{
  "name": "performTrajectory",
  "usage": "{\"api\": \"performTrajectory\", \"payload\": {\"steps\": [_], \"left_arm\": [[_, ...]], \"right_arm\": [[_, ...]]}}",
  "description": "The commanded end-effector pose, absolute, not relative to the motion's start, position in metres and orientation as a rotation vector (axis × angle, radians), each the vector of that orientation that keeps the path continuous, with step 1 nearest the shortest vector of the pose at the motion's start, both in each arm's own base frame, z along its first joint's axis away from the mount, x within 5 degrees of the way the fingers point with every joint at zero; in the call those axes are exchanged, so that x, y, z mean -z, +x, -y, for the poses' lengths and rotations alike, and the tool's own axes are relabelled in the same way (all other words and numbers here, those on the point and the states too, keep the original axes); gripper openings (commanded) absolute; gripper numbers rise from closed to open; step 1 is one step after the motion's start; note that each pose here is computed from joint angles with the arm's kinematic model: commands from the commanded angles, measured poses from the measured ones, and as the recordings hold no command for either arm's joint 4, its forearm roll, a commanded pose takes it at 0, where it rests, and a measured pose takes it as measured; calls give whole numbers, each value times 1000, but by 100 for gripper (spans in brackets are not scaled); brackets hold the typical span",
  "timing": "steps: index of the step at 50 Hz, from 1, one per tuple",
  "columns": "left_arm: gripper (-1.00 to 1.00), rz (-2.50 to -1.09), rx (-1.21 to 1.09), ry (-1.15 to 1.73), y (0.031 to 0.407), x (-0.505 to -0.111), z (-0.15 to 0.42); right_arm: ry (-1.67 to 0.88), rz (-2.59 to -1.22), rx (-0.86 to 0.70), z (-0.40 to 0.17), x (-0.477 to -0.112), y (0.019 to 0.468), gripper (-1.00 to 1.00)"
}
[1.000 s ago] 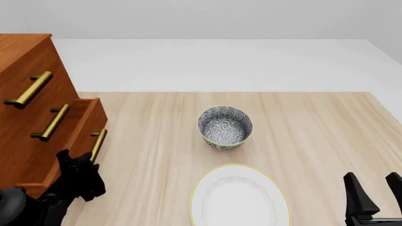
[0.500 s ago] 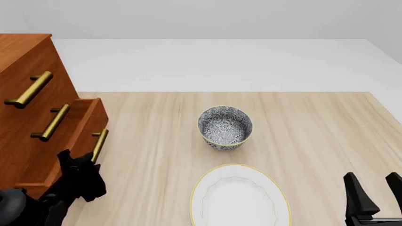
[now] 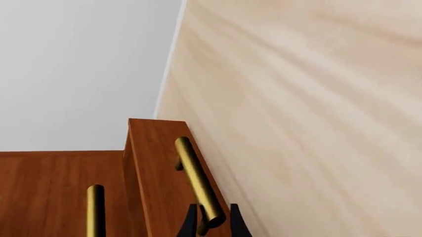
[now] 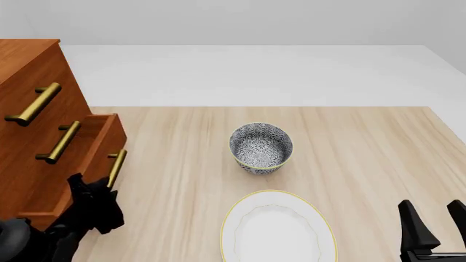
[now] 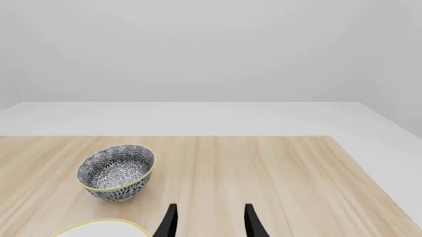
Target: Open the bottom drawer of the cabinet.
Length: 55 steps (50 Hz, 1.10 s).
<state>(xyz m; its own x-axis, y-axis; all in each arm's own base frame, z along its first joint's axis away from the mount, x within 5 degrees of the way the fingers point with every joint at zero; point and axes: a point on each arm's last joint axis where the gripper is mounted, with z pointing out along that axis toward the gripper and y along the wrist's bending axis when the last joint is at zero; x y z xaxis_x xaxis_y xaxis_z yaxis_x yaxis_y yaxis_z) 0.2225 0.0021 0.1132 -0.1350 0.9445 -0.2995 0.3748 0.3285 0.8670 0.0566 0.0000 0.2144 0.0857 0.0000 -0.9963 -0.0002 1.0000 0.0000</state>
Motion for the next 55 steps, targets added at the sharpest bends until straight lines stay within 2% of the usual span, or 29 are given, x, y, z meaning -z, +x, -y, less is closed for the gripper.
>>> {"api": "performTrajectory", "payload": {"steps": [1,14,15,38,55], "left_arm": [[-100,-1652,-811,1192,219,-121,0],[-100,-1660,-798,1189,220,-122,1],[100,-1663,-794,1188,220,-122,1],[100,-1655,-780,1195,193,-143,4],[100,-1616,-722,1141,154,-195,11]], "right_arm": [[-1,-1485,0,0,-214,57,100],[0,-1485,0,0,-214,57,100],[0,-1485,0,0,-214,57,100],[0,-1485,0,0,-214,57,100],[0,-1485,0,0,-214,57,100]]}}
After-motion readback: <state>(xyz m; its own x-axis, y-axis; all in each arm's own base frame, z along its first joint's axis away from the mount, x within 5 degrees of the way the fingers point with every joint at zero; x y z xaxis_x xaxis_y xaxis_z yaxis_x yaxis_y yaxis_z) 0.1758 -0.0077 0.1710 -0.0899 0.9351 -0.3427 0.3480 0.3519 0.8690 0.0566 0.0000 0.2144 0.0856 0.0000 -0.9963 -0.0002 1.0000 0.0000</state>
